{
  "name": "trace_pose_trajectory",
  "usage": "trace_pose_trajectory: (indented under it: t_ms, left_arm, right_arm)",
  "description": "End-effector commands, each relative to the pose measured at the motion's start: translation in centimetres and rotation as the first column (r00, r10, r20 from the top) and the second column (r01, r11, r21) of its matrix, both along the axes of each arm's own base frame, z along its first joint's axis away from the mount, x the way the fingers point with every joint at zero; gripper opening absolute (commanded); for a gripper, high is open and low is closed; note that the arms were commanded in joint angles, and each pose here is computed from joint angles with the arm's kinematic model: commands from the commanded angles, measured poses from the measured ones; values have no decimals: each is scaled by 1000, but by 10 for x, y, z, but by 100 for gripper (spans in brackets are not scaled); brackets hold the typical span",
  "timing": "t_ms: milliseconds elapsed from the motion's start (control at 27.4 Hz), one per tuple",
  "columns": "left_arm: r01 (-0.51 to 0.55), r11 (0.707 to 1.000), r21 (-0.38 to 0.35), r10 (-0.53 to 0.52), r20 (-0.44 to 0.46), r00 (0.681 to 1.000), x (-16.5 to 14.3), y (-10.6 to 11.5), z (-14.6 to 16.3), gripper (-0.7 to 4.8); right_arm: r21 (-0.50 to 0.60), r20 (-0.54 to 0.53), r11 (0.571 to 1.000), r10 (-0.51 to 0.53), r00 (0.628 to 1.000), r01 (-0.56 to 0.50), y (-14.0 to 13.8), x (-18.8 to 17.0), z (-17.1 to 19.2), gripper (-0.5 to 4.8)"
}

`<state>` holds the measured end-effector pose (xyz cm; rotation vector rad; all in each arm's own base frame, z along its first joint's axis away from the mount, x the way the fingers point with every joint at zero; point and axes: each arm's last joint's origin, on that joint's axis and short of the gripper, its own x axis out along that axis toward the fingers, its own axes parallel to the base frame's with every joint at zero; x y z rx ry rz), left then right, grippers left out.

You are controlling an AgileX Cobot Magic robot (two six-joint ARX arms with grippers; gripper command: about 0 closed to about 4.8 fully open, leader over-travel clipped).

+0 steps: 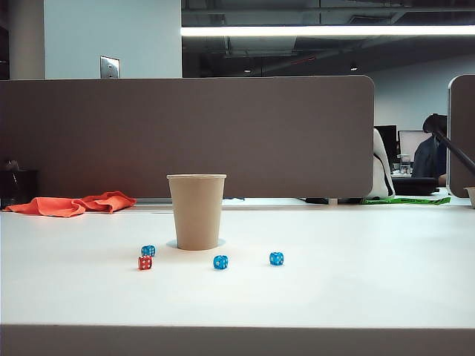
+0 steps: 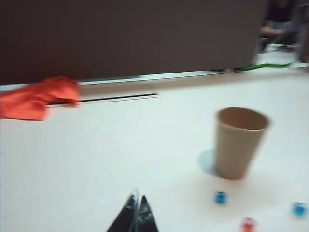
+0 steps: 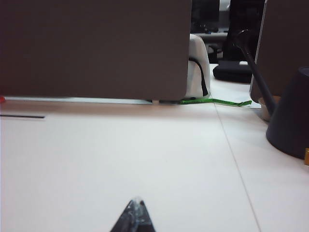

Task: Pick up the dice with a different color and drop it into the paper cup.

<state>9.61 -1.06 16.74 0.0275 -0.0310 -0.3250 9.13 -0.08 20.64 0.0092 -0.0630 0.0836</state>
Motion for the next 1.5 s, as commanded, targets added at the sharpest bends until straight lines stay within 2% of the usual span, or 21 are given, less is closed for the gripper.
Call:
trace_pose_trajectory:
  t_ms: [37, 256, 365, 511, 803, 913, 986, 1132, 1241, 1387, 1497]
  left_arm:
    - [126, 991, -45, -126, -7, 992, -2, -4, 5, -6]
    - [179, 983, -26, -180, -41, 983, -10, -8, 22, -6]
    - [178, 984, -29, -180, -79, 981, -14, -8, 29, -6]
    - [183, 983, 9, -181, -129, 975, -20, -8, 38, -6]
    - [199, 980, 4, -196, -165, 967, -20, -8, 57, -6]
    - [214, 977, -3, -210, -206, 956, -17, -9, 65, -6]
    - [257, 966, -14, -251, -265, 931, -11, -10, 74, -6]
    - [368, 930, -19, -355, -316, 880, 3, -14, 84, -6]
    - [373, 928, -26, -359, -344, 868, 9, -15, 85, -6]
    - [437, 899, 20, -403, -352, 845, 14, -16, 81, -6]
    - [467, 881, 75, -416, -347, 841, 17, -17, 79, -6]
  right_arm:
    - [-42, -72, 997, 68, 995, -71, 2, -6, 21, -1]
    - [-14, -182, 979, 195, 964, -201, 6, 3, 50, -1]
    - [10, -244, 968, 246, 938, -251, 7, 11, 62, -1]
    - [35, -324, 954, 293, 899, -298, 13, 25, 75, -1]
    - [63, -481, 895, 415, 772, -442, 43, 57, 72, 0]
    - [31, -535, 888, 402, 743, -458, 58, 62, 64, 0]
    - [-21, -575, 882, 375, 727, -471, 76, 65, 57, 0]
    - [-33, -563, 854, 413, 716, -518, 92, 68, 54, 0]
    - [-34, -538, 849, 429, 726, -527, 96, 71, 55, 0]
    - [-36, -508, 848, 440, 740, -529, 98, 73, 58, 0]
    - [-37, -484, 849, 447, 752, -528, 98, 74, 60, 0]
